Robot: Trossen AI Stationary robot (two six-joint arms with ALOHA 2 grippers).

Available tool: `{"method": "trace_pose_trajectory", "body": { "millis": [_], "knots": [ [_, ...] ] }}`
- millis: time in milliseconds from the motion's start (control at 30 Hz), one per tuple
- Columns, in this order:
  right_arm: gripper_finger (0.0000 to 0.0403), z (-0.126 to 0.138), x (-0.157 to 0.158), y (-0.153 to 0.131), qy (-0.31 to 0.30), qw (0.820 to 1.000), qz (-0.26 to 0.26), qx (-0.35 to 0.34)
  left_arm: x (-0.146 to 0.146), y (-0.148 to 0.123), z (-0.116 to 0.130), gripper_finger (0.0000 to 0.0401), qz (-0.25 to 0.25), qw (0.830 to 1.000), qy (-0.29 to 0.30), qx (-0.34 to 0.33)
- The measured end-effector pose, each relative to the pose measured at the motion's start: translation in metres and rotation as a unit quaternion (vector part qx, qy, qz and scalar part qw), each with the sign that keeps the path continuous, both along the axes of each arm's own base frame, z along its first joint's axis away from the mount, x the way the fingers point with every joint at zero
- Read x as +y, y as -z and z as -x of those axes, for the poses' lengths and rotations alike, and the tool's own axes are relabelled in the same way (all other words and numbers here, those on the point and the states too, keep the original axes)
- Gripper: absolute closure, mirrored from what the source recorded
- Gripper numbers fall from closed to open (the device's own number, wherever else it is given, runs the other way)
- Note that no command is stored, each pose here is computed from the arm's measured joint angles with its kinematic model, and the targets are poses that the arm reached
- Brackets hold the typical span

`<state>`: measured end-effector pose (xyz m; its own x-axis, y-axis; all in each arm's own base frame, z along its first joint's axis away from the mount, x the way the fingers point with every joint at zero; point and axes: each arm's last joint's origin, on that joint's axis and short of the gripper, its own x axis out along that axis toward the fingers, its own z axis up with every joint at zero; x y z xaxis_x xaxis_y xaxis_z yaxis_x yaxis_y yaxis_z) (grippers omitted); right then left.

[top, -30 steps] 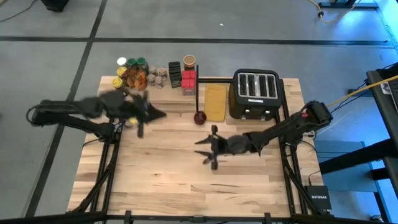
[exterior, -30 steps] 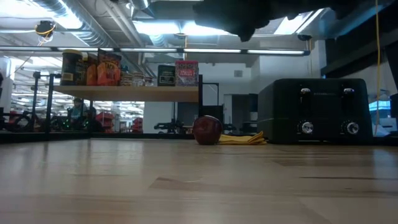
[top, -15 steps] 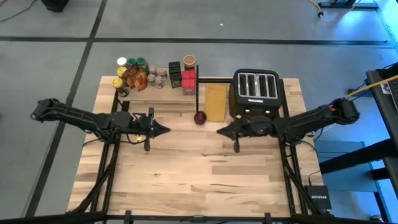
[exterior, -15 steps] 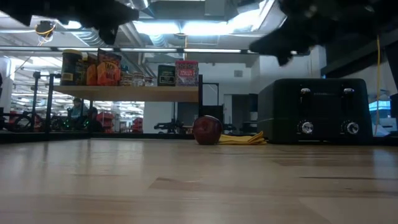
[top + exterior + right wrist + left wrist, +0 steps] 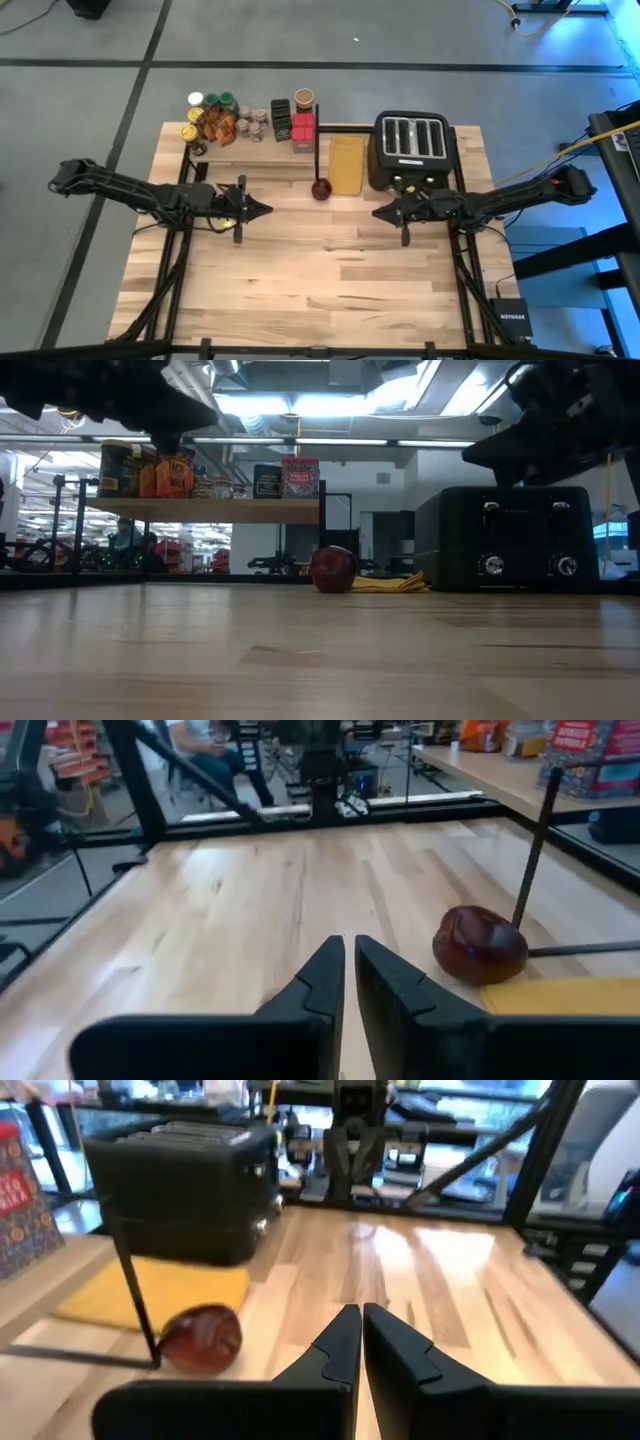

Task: Shelf spices
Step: Return to Home Position

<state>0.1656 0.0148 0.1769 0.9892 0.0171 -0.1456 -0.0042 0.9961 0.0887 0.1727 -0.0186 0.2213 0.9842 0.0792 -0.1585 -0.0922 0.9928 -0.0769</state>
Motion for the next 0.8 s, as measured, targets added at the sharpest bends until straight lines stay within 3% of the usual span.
{"method": "trace_pose_trajectory", "body": {
  "millis": [100, 367, 567, 800],
  "knots": [
    [0.0368, 0.004, -0.001, -0.002, 0.018, 1.0, 0.009, 0.002, 0.0, 0.006, 0.001, 0.0394, -0.01, 1.0, 0.001, 0.008],
    [0.0368, 0.03, -0.004, 0.015, 0.019, 0.999, -0.016, -0.029, 0.004, 0.039, 0.024, 0.0397, -0.001, 0.999, 0.0, -0.046],
    [0.0368, 0.042, -0.005, 0.012, 0.02, 0.998, -0.027, -0.05, 0.006, 0.047, 0.041, 0.0397, 0.006, 0.996, 0.0, -0.087],
    [0.0368, 0.051, -0.006, 0.007, 0.019, 0.997, -0.018, -0.073, 0.008, 0.049, 0.054, 0.0397, -0.002, 0.994, 0.043, -0.099]
  ]
}}
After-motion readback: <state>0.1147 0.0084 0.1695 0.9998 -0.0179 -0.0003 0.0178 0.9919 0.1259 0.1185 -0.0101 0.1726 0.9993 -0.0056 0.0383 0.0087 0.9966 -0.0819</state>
